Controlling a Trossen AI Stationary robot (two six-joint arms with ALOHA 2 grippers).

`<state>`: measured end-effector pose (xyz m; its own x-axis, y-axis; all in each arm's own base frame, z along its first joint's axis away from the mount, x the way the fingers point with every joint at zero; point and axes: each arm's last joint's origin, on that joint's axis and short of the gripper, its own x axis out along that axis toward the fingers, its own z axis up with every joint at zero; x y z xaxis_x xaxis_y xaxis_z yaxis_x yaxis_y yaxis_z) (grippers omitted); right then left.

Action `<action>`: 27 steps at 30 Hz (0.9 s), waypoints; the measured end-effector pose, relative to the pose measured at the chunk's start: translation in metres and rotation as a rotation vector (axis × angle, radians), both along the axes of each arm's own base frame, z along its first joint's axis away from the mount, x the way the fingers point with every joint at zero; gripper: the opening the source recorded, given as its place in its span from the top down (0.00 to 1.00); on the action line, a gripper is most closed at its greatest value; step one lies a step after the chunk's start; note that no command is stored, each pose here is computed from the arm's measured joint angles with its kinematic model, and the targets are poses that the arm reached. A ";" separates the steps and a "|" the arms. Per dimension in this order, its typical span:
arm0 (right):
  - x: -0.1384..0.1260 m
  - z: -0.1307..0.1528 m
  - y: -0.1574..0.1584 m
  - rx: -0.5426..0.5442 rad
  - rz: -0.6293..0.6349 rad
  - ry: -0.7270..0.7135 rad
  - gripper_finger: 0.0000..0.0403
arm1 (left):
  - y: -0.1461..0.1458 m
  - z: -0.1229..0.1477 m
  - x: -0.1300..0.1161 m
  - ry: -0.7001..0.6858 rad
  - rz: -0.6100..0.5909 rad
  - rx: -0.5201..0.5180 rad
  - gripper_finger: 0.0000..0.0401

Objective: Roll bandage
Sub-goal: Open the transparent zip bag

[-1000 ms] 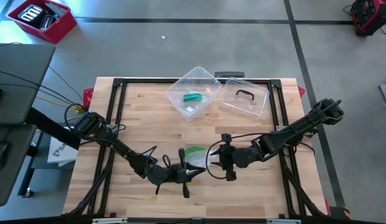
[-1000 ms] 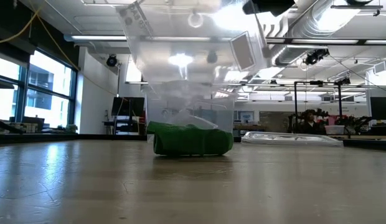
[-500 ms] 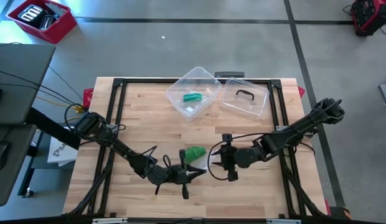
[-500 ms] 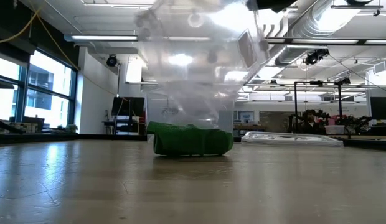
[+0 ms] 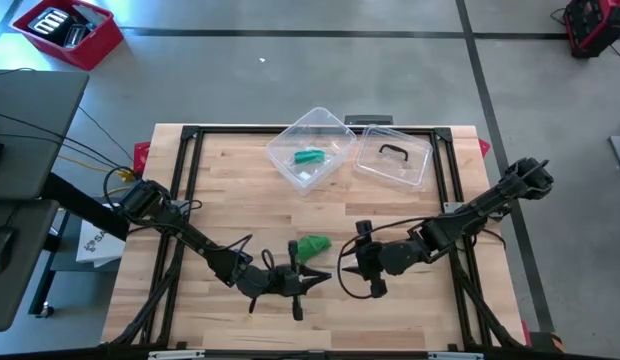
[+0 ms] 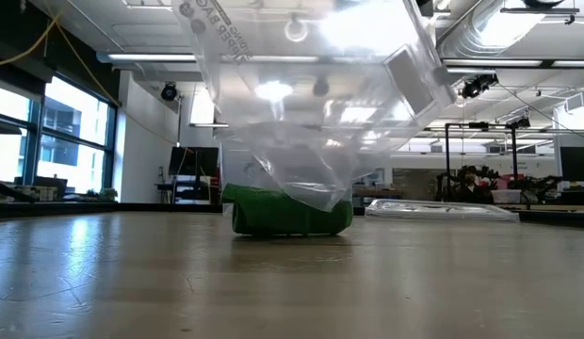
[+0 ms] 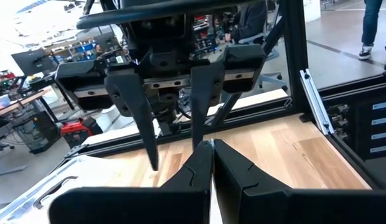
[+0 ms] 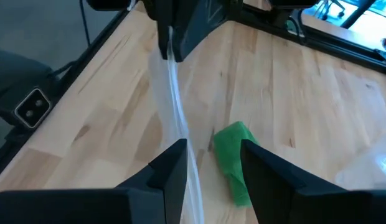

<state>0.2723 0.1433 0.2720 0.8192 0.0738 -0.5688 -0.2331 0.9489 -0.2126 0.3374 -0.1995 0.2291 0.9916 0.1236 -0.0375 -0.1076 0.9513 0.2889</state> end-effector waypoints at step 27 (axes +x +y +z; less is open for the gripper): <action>0.006 -0.005 0.002 -0.041 0.135 0.011 0.84 | 0.007 0.001 0.006 -0.015 -0.069 -0.053 1.00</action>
<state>0.2782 0.1457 0.2668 0.7972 0.1599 -0.5821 -0.3608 0.8994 -0.2470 0.3432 -0.1928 0.2304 0.9982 0.0536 -0.0270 -0.0458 0.9706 0.2363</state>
